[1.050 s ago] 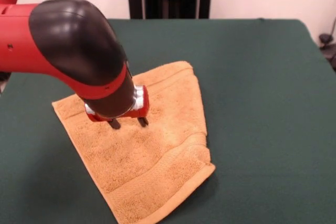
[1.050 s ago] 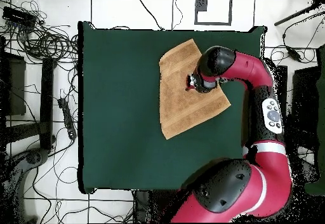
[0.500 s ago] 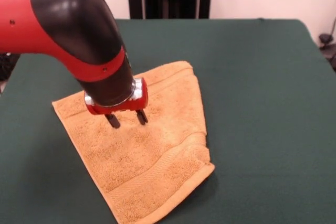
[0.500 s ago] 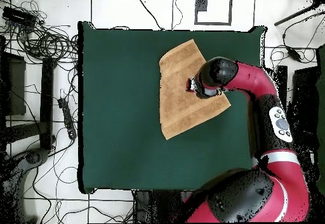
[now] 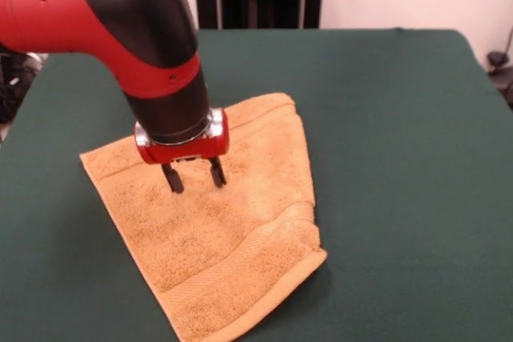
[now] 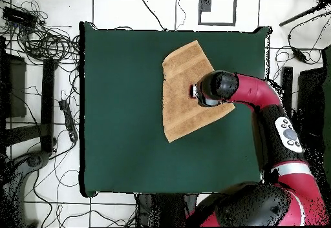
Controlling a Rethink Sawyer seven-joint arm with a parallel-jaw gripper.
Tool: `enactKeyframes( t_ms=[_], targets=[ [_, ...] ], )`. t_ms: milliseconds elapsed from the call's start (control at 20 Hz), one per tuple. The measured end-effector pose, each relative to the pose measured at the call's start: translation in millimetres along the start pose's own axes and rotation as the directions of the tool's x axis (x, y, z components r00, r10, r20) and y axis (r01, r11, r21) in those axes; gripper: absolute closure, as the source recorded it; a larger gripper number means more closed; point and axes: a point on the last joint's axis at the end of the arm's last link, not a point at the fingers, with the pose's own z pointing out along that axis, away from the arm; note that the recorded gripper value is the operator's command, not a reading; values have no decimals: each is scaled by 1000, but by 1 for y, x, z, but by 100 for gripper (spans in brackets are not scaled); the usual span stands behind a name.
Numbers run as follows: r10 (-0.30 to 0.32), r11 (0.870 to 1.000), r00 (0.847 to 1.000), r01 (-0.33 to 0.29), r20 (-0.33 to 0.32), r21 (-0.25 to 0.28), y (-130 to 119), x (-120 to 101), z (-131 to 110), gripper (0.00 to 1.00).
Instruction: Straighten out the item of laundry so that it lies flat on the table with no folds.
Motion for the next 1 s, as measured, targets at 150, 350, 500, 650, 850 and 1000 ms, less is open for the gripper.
enactKeyframes(
  t_ms=[150,350,500,650,850,1000],
  targets=[
    [-7,1000,1000,7,8,13,1,8,0,0],
    [-15,999,1000,15,-20,31,2,21,1,0],
    [-28,998,998,30,-49,55,7,33,1,0],
    [-38,997,997,42,-69,68,12,41,3,0],
    [-55,994,993,65,-107,85,24,53,4,0],
    [-69,993,987,82,-144,87,38,63,10,0]
  ],
)
